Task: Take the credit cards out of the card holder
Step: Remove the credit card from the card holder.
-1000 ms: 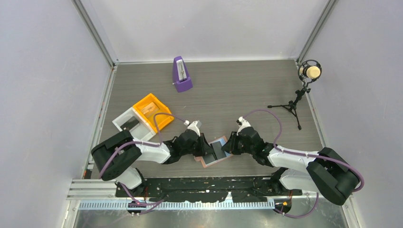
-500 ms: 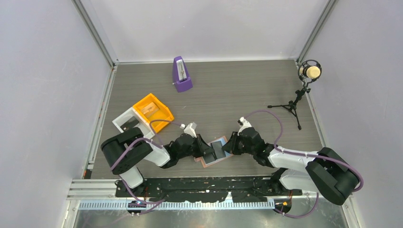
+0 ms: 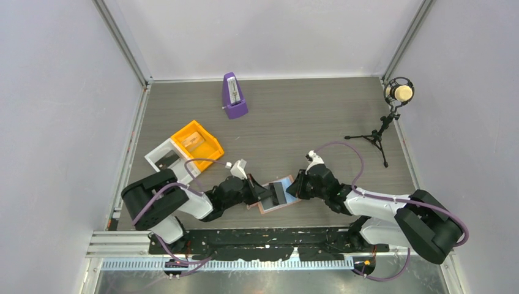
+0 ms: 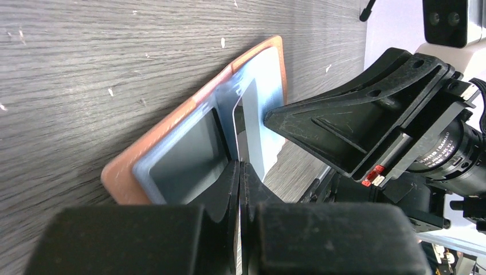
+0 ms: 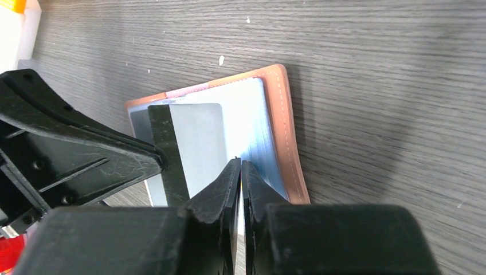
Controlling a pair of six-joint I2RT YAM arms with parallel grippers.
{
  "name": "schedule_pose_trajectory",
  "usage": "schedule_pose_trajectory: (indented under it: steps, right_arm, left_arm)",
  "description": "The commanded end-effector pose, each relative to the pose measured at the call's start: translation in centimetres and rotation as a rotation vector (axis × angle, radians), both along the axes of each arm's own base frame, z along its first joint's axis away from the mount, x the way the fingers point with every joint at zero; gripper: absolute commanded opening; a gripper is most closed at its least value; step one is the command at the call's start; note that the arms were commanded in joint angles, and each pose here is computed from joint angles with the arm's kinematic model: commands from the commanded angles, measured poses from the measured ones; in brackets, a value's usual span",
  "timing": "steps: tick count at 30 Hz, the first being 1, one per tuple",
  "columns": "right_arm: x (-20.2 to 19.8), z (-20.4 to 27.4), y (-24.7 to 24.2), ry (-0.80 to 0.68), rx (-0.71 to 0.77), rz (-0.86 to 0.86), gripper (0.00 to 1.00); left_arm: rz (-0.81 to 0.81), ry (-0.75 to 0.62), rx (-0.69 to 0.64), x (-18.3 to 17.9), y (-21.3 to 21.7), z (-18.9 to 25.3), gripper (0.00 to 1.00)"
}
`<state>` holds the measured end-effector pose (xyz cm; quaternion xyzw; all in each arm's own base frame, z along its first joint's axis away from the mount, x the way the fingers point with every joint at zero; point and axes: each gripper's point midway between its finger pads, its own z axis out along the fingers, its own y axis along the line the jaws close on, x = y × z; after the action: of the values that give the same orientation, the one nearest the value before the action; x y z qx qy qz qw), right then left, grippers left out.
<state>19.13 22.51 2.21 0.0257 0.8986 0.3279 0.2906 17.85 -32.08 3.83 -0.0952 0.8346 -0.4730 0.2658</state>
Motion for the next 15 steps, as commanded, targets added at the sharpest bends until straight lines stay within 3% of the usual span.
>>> schedule_pose_trajectory:
  steps: [1, 15]
  right_arm:
    - [-0.9, -3.3, -4.1, 0.060, -0.221, -0.061, 0.13]
    - [0.6, 1.8, -3.8, -0.068, -0.251, 0.008, 0.21]
  left_arm:
    - [0.039, -0.039, 0.031, 0.8, 0.7, 0.6, 0.00]
    - [0.058, -0.014, 0.122, -0.4, 3.4, 0.5, 0.00]
